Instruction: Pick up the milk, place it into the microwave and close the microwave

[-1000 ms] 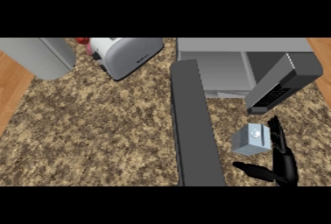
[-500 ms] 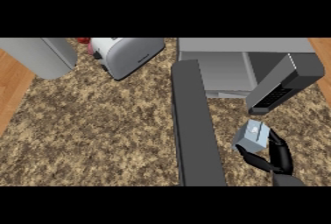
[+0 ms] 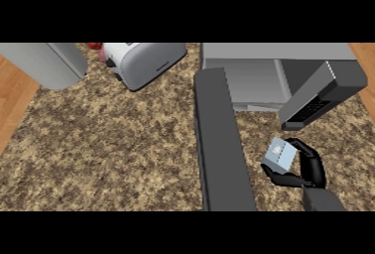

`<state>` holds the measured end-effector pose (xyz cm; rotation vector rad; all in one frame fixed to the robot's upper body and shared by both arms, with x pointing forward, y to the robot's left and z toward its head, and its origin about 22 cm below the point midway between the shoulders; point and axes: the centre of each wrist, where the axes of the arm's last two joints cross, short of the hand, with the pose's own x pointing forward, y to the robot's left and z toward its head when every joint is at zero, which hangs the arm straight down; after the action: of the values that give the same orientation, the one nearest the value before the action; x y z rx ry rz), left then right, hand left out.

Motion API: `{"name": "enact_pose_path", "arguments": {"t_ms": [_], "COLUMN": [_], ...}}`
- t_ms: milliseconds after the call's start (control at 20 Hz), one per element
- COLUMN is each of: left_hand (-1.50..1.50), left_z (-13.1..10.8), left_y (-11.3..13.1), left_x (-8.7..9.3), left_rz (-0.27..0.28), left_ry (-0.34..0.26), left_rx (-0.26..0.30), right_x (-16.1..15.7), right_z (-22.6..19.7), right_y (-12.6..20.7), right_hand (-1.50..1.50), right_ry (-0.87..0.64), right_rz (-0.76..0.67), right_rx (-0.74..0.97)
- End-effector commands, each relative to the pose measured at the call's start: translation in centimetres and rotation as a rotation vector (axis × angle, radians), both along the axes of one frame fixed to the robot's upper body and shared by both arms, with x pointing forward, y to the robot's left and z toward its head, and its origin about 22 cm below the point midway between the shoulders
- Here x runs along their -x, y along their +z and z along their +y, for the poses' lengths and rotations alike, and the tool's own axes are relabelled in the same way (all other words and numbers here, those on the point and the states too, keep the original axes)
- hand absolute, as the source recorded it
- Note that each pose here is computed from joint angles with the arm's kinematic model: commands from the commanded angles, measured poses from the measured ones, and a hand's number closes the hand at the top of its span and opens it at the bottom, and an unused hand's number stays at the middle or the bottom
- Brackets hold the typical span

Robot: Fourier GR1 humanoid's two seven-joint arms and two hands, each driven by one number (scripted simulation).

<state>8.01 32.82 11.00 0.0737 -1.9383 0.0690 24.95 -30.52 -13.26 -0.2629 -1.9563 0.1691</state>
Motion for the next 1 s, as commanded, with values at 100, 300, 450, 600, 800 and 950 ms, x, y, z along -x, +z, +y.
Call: {"name": "enact_pose_path", "arguments": {"t_ms": [100, 300, 450, 600, 800, 950], "left_hand": [-1.50, -1.50, -1.50, -1.50, -1.50, -1.50], "left_z": [0.6, 0.3, 0.5, 0.4, 0.6, 0.5], "left_y": [1.1, 0.3, 0.8, 1.5, -0.8, 0.2], "left_x": [0.9, 0.6, 1.0, -0.2, 0.2, 1.0], "left_rz": [-0.020, -0.025, -0.018, -0.024, -0.003, -0.006], "left_ry": [-0.040, -0.010, -0.002, -0.002, 0.021, -0.003], "left_rx": [-0.001, 0.018, 0.017, 0.000, 0.000, 0.007], "right_x": [-1.7, -3.4, -1.8, -4.5, -6.2, -7.2], "right_z": [-0.6, -0.3, 1.1, 2.0, 2.6, 7.1], "right_y": [-0.5, 0.9, -0.2, 2.2, 5.4, 7.0], "right_hand": [1.50, 1.50, 1.50, 1.50, 1.50, 1.50], "right_ry": [0.055, 0.180, 0.240, 0.296, 0.263, 0.241], "right_rz": [0.019, 0.031, 0.012, 0.009, -0.013, -0.008], "right_rx": [-0.066, -0.095, -0.146, -0.155, -0.075, -0.083]}}
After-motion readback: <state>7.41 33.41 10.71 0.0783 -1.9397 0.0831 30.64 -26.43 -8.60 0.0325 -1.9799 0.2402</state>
